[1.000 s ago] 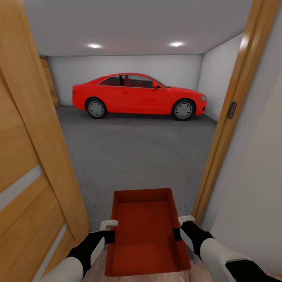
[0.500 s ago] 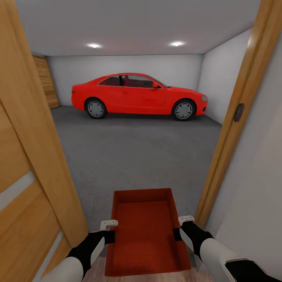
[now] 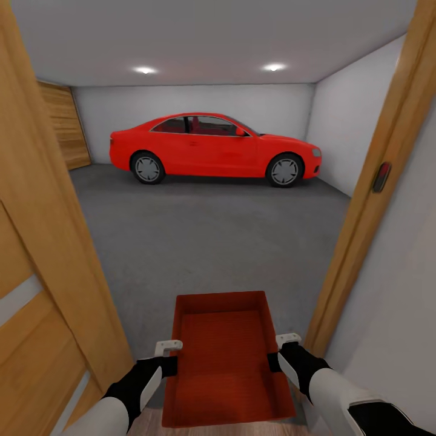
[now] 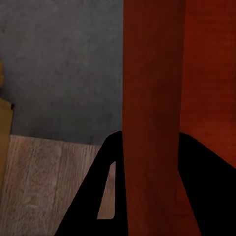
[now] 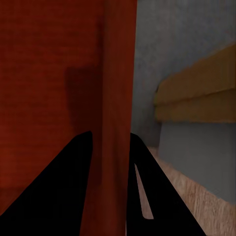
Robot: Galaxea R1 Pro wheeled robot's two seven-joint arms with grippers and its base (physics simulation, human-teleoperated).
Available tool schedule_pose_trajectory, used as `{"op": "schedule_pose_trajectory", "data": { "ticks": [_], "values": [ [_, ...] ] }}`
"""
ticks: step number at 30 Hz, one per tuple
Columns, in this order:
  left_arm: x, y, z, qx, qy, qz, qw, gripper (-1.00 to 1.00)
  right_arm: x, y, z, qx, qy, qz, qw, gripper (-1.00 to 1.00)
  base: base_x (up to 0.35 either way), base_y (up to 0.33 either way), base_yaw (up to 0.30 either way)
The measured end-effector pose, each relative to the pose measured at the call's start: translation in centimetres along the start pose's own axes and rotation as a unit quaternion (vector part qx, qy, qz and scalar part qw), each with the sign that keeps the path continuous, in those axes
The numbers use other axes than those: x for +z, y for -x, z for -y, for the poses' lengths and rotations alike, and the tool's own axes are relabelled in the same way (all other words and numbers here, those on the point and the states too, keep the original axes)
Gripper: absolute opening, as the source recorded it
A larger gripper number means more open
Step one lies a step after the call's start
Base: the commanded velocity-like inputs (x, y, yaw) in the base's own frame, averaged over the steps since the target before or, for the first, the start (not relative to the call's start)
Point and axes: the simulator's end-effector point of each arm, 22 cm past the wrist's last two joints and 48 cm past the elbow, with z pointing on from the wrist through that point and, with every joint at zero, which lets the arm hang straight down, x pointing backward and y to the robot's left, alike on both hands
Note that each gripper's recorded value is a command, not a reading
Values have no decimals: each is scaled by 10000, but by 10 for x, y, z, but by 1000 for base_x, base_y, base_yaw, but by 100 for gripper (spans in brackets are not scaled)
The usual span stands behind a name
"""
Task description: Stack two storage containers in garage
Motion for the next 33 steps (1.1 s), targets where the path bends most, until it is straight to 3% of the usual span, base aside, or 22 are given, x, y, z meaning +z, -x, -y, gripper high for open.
{"op": "schedule_pose_trajectory", "data": {
  "ticks": [33],
  "values": [
    [0,0,0,-3,1,-1,10000,-100,0,0,0,-1,0,0,10000,-100,96,0,0]
  ]
}}
